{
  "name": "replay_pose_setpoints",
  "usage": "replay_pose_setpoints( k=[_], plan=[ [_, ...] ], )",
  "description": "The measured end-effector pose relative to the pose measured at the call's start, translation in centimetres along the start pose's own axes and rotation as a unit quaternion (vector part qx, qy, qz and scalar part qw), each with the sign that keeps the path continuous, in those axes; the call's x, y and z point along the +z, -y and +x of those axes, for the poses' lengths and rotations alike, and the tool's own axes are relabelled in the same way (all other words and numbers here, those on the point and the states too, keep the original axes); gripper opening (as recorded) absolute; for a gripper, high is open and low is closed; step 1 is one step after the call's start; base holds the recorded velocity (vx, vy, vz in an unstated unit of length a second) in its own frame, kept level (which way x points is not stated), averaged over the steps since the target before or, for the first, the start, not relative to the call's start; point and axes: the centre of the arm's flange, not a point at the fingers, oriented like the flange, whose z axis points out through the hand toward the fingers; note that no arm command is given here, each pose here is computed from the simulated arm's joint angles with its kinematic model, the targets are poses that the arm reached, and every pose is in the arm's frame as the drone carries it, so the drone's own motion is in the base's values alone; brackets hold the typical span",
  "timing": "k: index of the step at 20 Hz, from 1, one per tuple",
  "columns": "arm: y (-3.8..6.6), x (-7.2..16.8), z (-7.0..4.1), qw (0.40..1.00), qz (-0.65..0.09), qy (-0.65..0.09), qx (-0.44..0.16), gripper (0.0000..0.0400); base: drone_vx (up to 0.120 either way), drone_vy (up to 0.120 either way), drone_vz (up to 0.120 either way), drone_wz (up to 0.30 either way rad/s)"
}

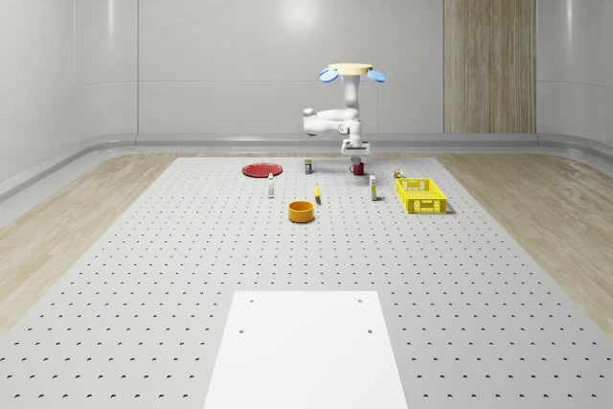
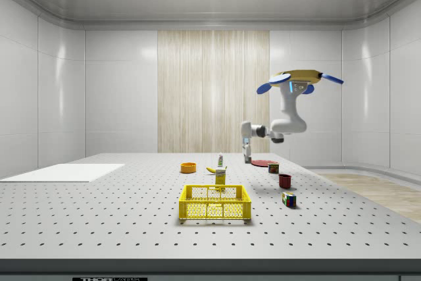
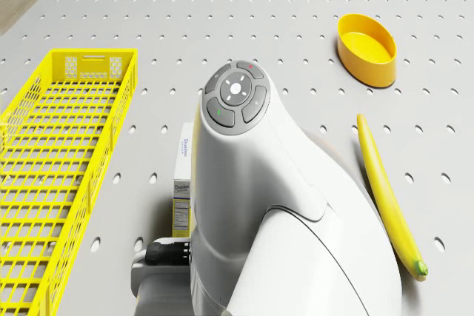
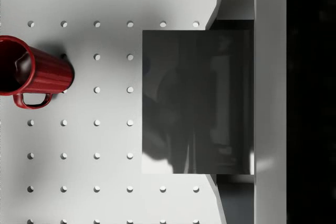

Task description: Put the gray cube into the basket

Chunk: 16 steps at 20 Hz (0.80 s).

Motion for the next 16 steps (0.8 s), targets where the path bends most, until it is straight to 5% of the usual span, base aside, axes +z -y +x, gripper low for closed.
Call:
replay_pose_setpoints(
  k=[6, 16],
  plan=[
    [0.00, -0.03, 0.00, 1.000, 0.000, 0.000, 0.000, 0.0250, 0.120, 0.120, 0.120, 0.000],
    [0.00, -0.04, 0.00, 1.000, 0.000, 0.000, 0.000, 0.0250, 0.120, 0.120, 0.000, 0.000]
  ],
)
